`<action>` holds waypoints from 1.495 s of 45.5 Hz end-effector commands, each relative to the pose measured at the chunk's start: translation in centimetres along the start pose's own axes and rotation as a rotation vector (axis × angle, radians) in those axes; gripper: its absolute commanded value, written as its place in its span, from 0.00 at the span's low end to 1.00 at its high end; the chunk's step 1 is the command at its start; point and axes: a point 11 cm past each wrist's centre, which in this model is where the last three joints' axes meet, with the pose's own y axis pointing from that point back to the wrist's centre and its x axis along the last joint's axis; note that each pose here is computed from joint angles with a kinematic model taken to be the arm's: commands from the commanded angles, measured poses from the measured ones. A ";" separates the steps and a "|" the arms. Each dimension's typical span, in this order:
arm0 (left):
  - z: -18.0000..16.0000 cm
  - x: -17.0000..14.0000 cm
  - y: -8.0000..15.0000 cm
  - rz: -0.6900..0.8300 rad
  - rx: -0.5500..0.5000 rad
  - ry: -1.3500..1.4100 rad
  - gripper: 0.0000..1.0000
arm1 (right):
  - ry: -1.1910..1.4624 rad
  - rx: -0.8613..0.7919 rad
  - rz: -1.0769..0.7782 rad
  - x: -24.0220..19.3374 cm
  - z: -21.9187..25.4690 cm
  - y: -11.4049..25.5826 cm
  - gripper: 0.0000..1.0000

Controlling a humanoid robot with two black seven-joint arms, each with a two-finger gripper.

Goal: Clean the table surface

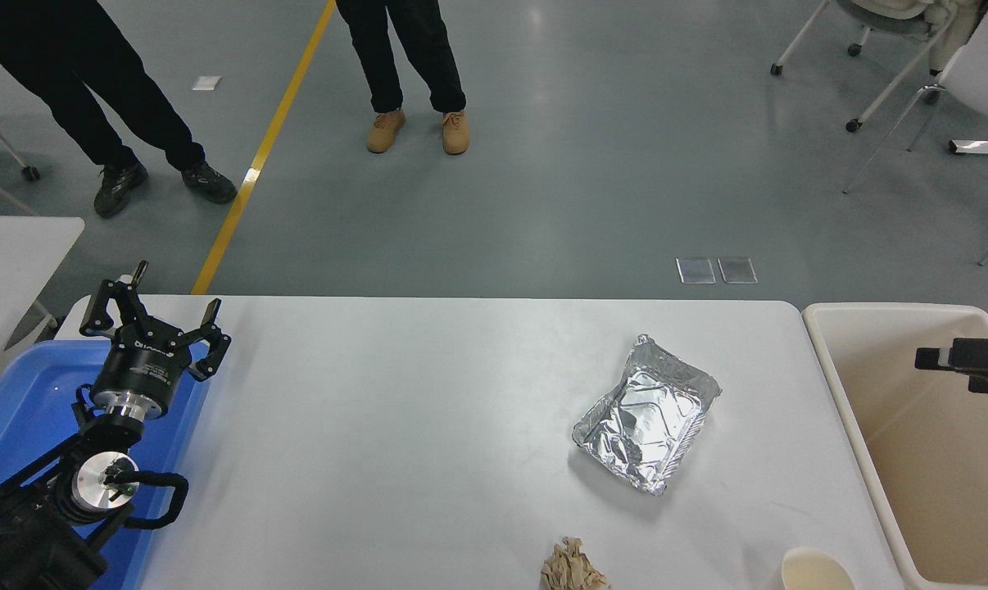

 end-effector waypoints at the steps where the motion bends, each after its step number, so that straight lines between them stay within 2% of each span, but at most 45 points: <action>1: 0.0 0.0 0.0 0.000 0.000 -0.001 0.99 | 0.152 0.033 -0.158 -3.4 -2.3 -0.4 0.99; 22: 0.0 0.0 0.0 0.000 0.000 0.001 0.99 | 0.325 0.131 -0.327 -6.0 -5.8 -4.5 0.99; 37: 0.0 0.0 0.0 0.000 0.000 0.001 0.99 | 0.440 0.122 -0.426 -7.6 -5.8 -5.7 0.99; 47: 0.0 0.0 0.0 0.000 0.000 0.001 0.99 | 0.453 0.115 -0.415 -7.4 -5.7 -5.8 0.99; 68: 0.0 0.0 0.0 0.000 0.000 -0.001 0.99 | 0.382 0.178 -0.401 -12.2 -4.8 -7.3 0.98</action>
